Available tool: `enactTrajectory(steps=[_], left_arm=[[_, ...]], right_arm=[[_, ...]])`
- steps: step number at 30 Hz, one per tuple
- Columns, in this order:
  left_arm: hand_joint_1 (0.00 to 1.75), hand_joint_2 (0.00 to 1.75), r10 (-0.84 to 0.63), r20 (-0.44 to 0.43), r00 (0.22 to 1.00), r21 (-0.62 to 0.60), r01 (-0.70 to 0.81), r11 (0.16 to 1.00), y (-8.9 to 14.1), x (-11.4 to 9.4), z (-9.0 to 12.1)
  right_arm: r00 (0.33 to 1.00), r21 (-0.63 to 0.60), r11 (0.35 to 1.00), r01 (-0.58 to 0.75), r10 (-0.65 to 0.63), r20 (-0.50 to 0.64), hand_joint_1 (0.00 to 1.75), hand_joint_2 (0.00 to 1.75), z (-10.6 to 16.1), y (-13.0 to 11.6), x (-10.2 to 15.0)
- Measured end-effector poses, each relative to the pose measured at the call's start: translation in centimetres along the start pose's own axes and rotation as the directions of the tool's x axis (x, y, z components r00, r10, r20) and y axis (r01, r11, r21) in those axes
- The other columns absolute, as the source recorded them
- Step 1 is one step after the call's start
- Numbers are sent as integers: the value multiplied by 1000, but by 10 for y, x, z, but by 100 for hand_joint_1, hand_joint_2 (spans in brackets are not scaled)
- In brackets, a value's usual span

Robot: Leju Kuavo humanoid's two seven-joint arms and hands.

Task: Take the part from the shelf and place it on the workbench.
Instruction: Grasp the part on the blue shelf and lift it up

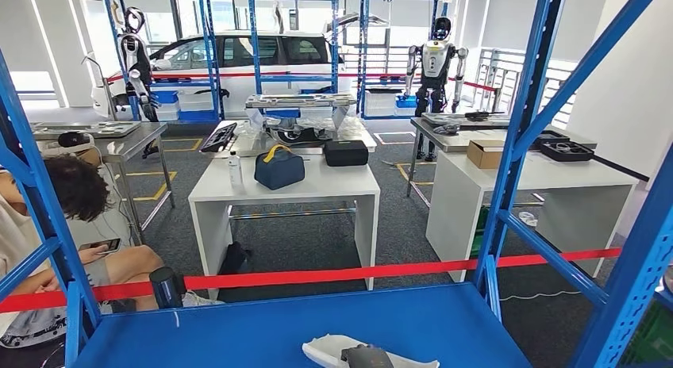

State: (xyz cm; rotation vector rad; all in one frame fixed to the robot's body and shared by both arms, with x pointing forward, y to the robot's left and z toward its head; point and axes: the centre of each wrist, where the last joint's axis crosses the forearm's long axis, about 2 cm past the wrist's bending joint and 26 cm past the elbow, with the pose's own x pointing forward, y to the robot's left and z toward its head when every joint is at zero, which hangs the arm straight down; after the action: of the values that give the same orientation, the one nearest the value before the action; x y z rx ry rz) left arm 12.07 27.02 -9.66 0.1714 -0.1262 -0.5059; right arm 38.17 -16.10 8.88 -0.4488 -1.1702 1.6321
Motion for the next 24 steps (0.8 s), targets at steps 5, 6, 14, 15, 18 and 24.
enactTrajectory(steps=[5, 6, 14, 15, 18, 24], left_arm=[[0, 175, 24, -7, 1000, -6, -24, 1000, -1, -2, 0], [0, 175, 31, -7, 999, -6, -31, 999, -1, -2, 0], [0, 175, 64, -6, 998, -9, -64, 998, -2, -7, -1], [0, 175, 65, -7, 998, -10, -65, 998, -2, -7, -1], [0, 175, 69, -8, 998, -11, -69, 998, -3, -7, -1], [0, 175, 77, -8, 997, -14, -77, 997, -4, -6, -1]], right_arm=[[983, -243, 968, 66, -21, 184, 175, 175, -4, -33, 23], [978, -294, 953, 72, -10, 210, 175, 175, -3, -44, 31], [918, -576, 806, 138, 114, 380, 175, 175, 31, -117, 73], [910, -597, 789, 144, 132, 393, 175, 175, 36, -122, 76], [892, -637, 755, 158, 169, 420, 175, 175, 47, -131, 82], [874, -664, 727, 174, 197, 445, 175, 175, 59, -134, 87]])
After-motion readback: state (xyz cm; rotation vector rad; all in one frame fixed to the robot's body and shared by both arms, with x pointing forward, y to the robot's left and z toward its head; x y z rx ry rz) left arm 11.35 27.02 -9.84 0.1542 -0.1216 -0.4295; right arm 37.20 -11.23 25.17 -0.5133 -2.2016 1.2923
